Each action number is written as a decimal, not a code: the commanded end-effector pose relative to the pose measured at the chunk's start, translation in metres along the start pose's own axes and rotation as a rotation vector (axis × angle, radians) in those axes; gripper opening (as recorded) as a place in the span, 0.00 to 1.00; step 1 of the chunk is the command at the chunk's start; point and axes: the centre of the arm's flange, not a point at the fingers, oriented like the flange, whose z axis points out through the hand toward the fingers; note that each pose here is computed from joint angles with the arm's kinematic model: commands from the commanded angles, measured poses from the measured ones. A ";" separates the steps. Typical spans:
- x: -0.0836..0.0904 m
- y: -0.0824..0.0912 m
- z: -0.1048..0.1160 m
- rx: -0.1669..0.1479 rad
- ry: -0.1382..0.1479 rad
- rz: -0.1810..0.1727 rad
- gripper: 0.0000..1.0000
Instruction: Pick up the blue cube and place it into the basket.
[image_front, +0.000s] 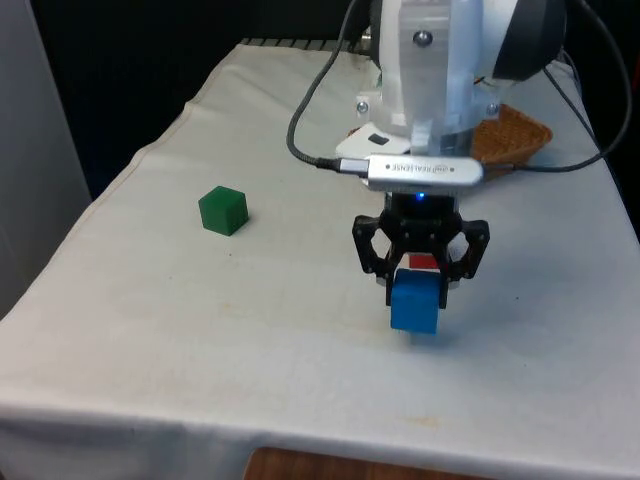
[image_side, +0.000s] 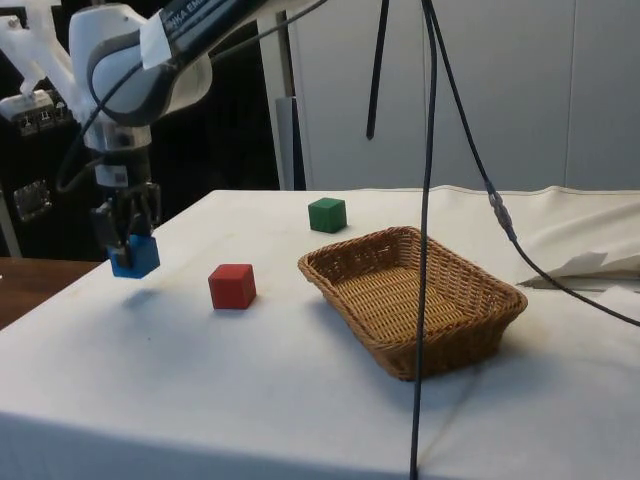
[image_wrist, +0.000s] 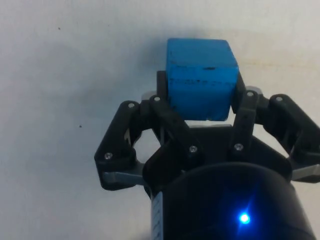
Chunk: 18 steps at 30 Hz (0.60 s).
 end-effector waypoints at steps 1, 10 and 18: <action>0.000 0.000 -0.003 0.000 0.002 0.000 0.05; -0.006 0.000 -0.033 -0.001 0.018 0.003 0.05; -0.014 0.002 -0.051 0.000 0.016 0.003 0.05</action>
